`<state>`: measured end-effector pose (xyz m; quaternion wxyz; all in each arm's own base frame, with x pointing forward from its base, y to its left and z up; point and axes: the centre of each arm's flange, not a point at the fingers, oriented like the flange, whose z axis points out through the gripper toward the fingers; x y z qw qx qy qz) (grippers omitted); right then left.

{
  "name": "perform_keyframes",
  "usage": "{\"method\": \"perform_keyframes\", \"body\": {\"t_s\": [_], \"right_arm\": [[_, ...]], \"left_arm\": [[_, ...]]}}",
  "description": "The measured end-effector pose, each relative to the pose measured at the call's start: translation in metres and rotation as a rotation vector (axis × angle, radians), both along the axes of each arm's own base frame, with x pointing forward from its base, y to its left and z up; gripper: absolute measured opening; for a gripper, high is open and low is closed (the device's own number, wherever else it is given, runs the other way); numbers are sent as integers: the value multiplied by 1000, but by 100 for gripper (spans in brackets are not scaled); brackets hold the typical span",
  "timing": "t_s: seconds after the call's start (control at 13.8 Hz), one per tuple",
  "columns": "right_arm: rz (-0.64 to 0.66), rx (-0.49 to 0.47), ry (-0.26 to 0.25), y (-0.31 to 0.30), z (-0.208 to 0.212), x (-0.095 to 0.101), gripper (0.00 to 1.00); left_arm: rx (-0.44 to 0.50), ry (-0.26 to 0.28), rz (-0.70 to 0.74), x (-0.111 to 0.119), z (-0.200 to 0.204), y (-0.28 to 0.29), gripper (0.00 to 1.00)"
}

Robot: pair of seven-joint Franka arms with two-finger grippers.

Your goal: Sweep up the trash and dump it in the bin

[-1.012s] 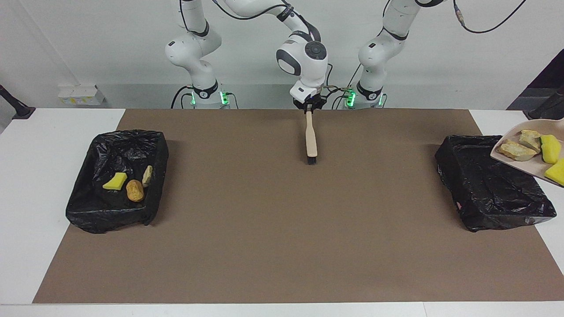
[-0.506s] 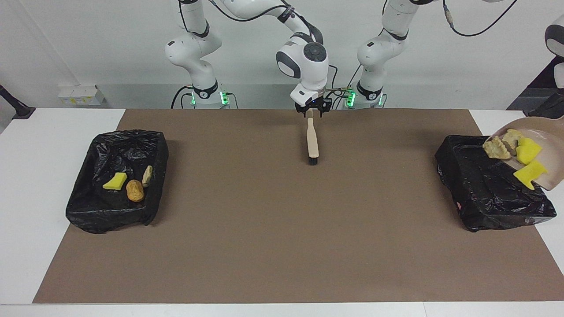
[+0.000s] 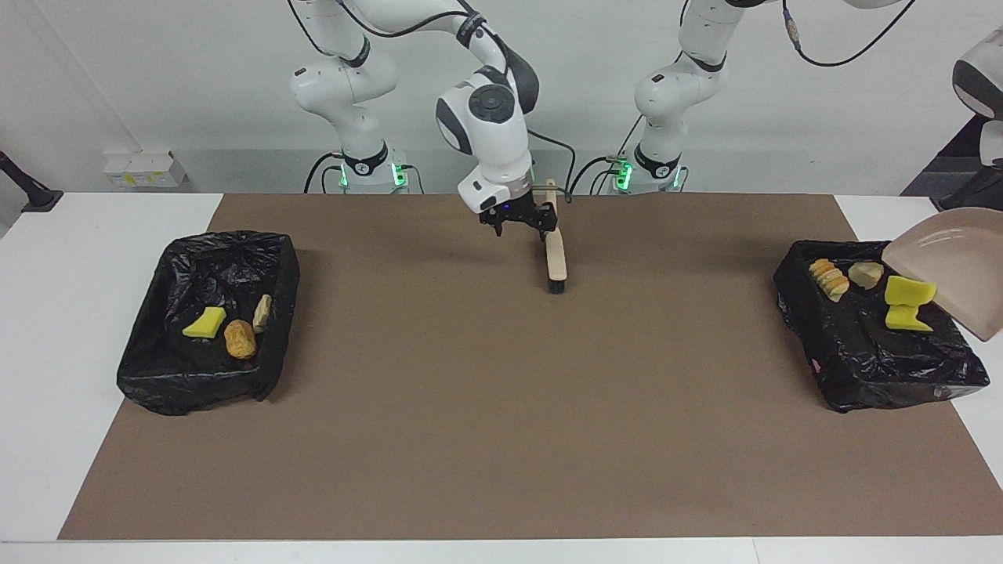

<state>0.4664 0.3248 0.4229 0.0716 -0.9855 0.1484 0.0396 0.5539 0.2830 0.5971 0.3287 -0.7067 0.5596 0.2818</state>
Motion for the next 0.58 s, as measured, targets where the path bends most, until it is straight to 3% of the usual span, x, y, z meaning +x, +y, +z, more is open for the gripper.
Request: {"method": "perform_keyframes", "body": {"t_s": [0.22,0.58], "right_arm": [[-17,-110,-37,-73,36,28,100],[-9,-146,-58,-183,142,51,100]], "left_arm": [[36,-13,-62,11,3,-12,32],[78,-20,-140,29,16,-50,32]]}}
